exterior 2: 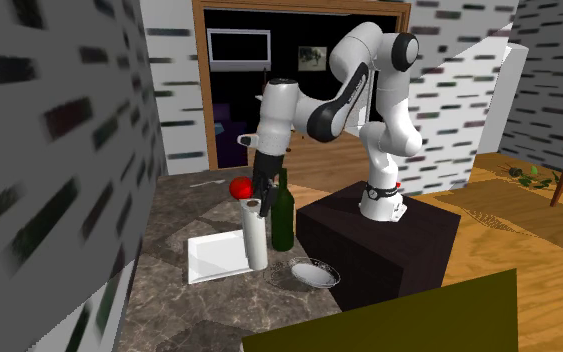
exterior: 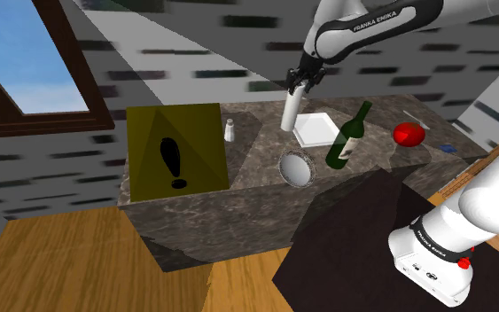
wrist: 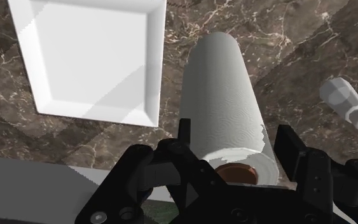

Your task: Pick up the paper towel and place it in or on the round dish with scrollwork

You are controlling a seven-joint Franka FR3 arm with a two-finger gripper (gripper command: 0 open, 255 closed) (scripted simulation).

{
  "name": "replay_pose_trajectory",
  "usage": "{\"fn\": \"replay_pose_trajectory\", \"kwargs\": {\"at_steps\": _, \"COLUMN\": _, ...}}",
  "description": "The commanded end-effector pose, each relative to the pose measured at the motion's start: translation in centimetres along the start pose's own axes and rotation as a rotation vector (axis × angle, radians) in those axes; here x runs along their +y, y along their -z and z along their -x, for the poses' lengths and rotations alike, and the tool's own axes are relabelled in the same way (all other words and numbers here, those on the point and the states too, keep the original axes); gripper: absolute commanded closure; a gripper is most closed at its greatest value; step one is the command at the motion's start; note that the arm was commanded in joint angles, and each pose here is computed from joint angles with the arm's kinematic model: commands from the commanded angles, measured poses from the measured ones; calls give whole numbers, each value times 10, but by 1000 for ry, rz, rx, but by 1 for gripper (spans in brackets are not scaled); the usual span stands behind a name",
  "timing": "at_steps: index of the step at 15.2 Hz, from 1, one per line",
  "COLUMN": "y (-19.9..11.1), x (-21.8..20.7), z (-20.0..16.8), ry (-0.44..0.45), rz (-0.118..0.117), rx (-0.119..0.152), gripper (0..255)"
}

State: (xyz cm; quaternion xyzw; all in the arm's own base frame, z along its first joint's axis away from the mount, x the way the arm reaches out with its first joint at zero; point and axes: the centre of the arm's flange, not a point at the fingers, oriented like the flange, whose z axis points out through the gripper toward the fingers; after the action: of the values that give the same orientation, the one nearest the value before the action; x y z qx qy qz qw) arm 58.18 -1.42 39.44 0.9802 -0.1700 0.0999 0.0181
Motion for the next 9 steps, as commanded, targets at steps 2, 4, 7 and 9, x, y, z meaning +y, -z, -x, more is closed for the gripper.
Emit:
{"fn": "replay_pose_trajectory", "kwargs": {"at_steps": 2, "y": 19, "x": -2, "z": 8, "ry": 0, "rz": 0, "rx": 0, "gripper": 255}}
{"fn": "replay_pose_trajectory", "kwargs": {"at_steps": 4, "y": 35, "x": -4, "z": 28, "ry": 0, "rz": 0, "rx": 0, "gripper": 255}}
{"fn": "replay_pose_trajectory", "kwargs": {"at_steps": 7, "y": 60, "x": -7, "z": 59, "ry": 0, "rz": 0, "rx": 0, "gripper": 255}}
{"fn": "replay_pose_trajectory", "kwargs": {"at_steps": 9, "y": 76, "x": -9, "z": 80, "ry": 0, "rz": 0, "rx": 0, "gripper": 255}}
